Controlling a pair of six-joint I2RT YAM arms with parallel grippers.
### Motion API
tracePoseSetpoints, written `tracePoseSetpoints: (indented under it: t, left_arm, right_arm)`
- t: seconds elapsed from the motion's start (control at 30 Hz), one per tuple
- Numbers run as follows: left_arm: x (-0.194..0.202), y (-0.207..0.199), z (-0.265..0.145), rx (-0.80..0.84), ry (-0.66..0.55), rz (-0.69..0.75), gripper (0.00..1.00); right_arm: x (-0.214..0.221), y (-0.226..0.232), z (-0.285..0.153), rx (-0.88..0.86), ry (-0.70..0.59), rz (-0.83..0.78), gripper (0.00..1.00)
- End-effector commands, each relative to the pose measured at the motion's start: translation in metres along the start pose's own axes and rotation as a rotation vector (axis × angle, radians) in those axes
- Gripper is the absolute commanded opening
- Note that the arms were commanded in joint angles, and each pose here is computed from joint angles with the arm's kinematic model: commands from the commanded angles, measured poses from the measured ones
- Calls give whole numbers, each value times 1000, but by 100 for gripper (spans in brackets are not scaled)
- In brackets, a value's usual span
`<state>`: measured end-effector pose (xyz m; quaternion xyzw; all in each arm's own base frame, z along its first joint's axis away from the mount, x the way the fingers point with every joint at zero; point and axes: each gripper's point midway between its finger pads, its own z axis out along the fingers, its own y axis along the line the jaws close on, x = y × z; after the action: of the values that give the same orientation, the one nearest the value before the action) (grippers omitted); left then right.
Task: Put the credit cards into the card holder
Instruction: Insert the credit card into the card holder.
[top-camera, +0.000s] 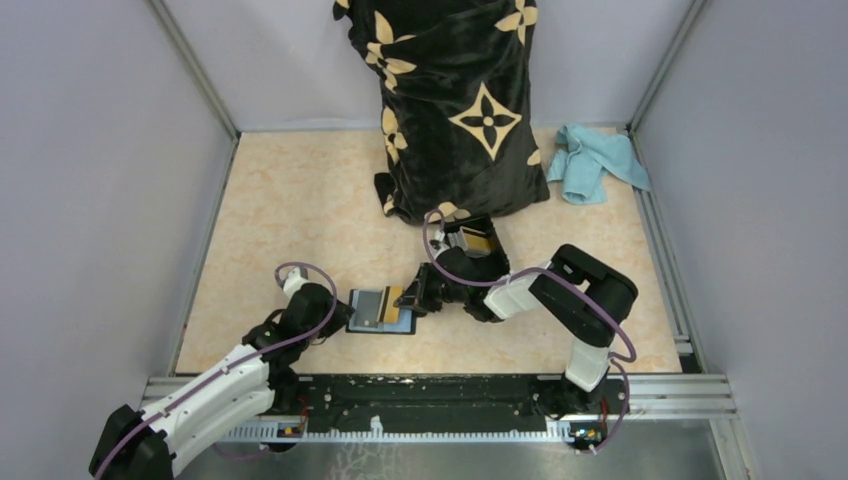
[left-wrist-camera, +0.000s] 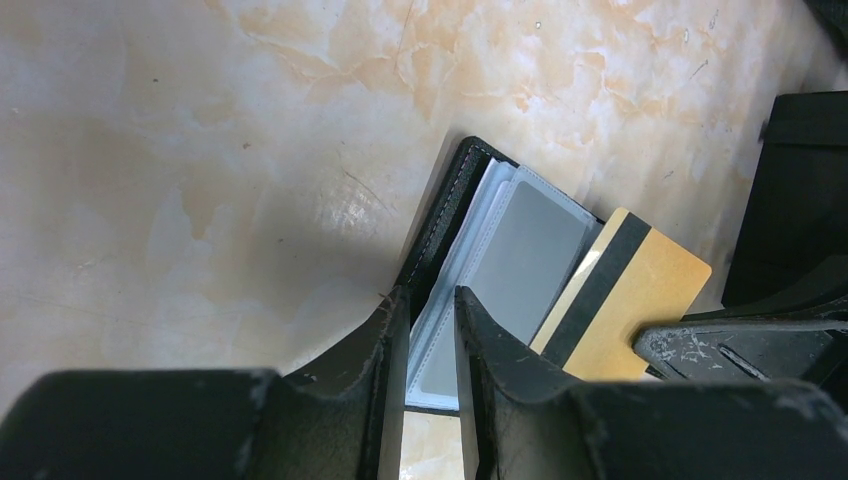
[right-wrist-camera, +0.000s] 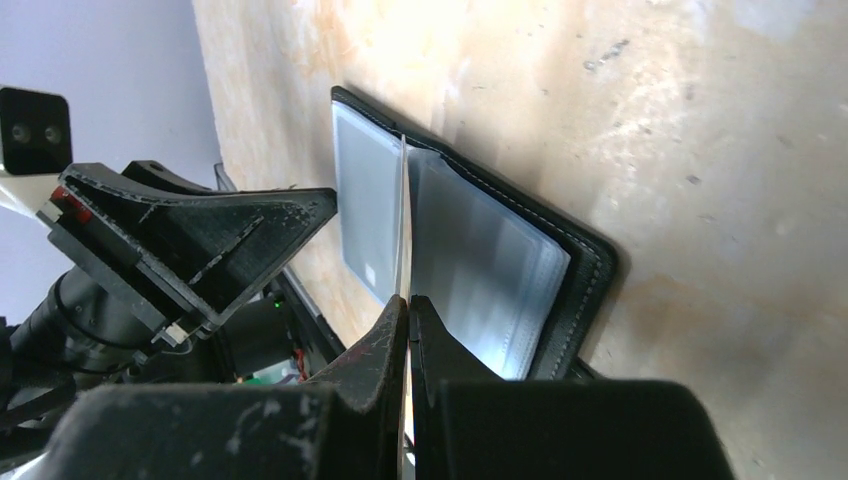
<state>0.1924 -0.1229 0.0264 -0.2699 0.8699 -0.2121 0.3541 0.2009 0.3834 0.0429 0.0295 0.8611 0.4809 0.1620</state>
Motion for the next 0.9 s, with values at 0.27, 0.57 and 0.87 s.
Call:
tracePoseSetpoints:
  t: [0.27,0.57,0.87]
  left_arm:
    - [6,3,2,10,15,6,30]
    - [9,6,2,9,18,6,29]
    - [12,8,4,19,20,-5,29]
  right_arm:
    - [0,-3,-7,91,-26,-44,0]
    - [-5,13,-12,72,-69,-66,0]
    - [-11,52,-20,21,-109,-107,0]
